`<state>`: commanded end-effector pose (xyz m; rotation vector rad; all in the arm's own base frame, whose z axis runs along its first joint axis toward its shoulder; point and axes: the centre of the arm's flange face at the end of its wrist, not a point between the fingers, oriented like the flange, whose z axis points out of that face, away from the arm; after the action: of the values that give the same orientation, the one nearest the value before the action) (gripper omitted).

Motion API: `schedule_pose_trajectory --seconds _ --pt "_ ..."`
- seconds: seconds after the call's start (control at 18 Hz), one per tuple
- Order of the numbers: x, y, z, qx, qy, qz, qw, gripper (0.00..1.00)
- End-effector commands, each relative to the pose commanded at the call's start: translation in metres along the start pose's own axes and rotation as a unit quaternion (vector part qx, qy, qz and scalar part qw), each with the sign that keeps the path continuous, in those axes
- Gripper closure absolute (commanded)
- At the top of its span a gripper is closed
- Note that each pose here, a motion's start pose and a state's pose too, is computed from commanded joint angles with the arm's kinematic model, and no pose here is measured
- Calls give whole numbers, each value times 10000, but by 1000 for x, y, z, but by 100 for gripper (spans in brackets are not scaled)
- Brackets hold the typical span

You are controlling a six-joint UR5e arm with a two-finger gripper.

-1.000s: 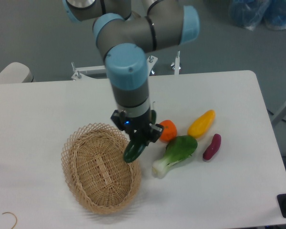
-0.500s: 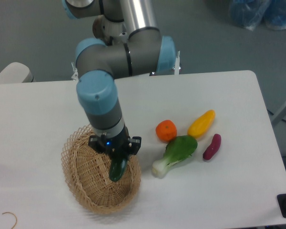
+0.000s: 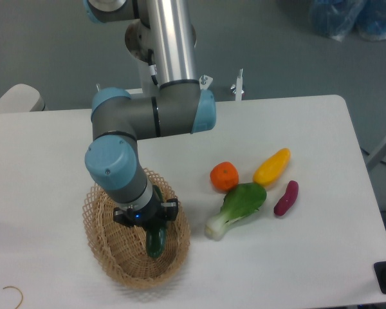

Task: Place the cucumber in the basket
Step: 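Lower the cucumber into the basket and open the gripper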

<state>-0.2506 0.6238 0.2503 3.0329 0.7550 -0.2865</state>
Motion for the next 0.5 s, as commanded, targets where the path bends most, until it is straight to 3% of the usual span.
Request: schedule_pose_trajectory --seconds 0.5 --pt "44 14 19 -92 -89 336 9994 62"
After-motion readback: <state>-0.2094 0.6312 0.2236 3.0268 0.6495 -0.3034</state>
